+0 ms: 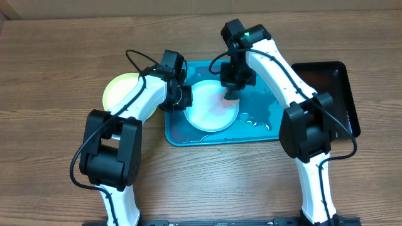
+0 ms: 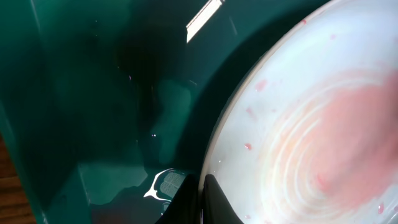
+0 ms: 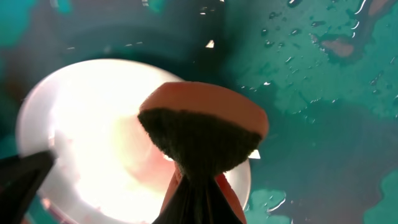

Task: Clean dirty plates on tray and stack at the side
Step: 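Scrub the red sauce on the white plate with the right gripper's sponge, then keep scrubbing around the white plate with the sponge, left gripper holding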

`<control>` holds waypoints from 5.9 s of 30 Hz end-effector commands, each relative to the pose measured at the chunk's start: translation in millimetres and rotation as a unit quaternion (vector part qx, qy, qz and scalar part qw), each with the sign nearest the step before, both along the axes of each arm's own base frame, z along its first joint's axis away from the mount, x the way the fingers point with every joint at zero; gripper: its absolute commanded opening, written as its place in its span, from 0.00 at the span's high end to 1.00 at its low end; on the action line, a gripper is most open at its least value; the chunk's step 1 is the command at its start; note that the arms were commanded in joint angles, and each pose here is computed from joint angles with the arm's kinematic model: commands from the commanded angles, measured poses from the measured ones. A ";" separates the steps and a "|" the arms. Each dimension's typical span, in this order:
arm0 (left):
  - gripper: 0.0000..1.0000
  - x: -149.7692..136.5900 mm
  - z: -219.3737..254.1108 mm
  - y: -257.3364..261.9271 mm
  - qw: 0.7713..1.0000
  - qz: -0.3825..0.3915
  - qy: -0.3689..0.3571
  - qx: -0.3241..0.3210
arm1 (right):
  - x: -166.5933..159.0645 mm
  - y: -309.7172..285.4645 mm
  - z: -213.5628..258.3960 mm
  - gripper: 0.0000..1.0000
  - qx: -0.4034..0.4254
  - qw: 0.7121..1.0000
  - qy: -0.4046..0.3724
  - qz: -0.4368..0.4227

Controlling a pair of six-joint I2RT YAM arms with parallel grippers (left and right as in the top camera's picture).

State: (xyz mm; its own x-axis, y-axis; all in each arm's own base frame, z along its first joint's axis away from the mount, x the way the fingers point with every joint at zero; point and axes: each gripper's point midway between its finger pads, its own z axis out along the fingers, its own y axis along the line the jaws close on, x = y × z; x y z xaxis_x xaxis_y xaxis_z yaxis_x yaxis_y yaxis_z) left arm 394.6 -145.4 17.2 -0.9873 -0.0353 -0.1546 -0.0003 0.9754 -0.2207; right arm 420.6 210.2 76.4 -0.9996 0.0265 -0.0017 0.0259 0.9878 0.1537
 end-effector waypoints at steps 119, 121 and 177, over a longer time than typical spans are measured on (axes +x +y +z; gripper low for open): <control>0.96 -1.1 -5.7 2.2 1.000 -0.004 0.007 0.007 | -24.3 65.9 -28.0 0.96 0.140 0.989 0.016 0.049; 0.96 -1.1 -5.7 2.2 1.000 -0.004 0.007 0.007 | -33.8 63.1 -28.5 0.96 0.136 0.989 0.037 0.046; 0.96 -2.6 -6.2 3.2 1.000 -0.004 0.010 0.010 | -8.7 -16.2 -45.5 0.96 0.043 0.999 0.023 0.001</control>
